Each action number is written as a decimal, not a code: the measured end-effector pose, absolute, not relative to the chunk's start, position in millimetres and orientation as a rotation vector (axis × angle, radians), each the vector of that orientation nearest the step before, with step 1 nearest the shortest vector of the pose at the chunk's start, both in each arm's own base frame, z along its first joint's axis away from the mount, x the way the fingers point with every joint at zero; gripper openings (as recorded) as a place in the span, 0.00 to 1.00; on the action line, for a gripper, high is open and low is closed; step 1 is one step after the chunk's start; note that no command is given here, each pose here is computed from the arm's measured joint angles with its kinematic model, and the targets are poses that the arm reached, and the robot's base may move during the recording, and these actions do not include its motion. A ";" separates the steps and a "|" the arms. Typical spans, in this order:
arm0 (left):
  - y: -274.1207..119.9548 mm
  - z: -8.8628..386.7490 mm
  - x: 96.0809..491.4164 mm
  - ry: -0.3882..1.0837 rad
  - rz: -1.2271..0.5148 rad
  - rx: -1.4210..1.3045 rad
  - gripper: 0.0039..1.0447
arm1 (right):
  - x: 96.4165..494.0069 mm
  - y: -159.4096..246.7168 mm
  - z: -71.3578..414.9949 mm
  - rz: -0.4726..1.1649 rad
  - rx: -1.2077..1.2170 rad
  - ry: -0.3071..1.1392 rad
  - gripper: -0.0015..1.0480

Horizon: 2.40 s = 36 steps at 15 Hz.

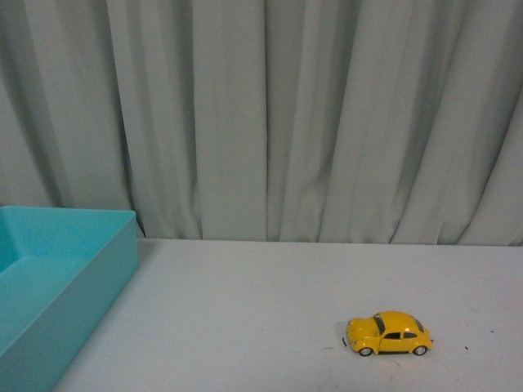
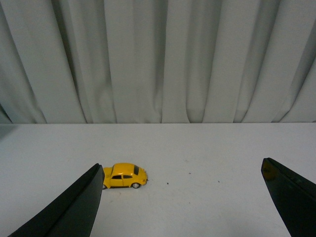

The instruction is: Wind up and store yellow beetle toy

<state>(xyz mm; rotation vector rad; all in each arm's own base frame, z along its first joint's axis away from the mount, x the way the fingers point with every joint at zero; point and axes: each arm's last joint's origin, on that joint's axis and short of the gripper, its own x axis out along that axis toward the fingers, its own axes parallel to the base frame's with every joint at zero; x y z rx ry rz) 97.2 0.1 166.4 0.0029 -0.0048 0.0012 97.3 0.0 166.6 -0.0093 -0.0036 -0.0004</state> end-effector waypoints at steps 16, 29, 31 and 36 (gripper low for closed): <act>0.1 166.4 97.2 -0.005 0.001 0.003 0.94 | 97.3 0.0 166.7 0.000 -0.009 -0.004 0.94; 0.1 166.3 97.2 -0.004 0.001 0.003 0.94 | 97.3 0.0 166.6 0.000 -0.009 -0.004 0.94; 0.1 166.3 97.2 -0.004 0.001 0.003 0.94 | 97.8 -0.1 165.6 -0.041 0.011 0.014 0.94; 0.0 166.5 97.2 -0.006 0.000 0.003 0.94 | 168.9 -72.7 218.5 -0.507 0.083 -0.115 0.94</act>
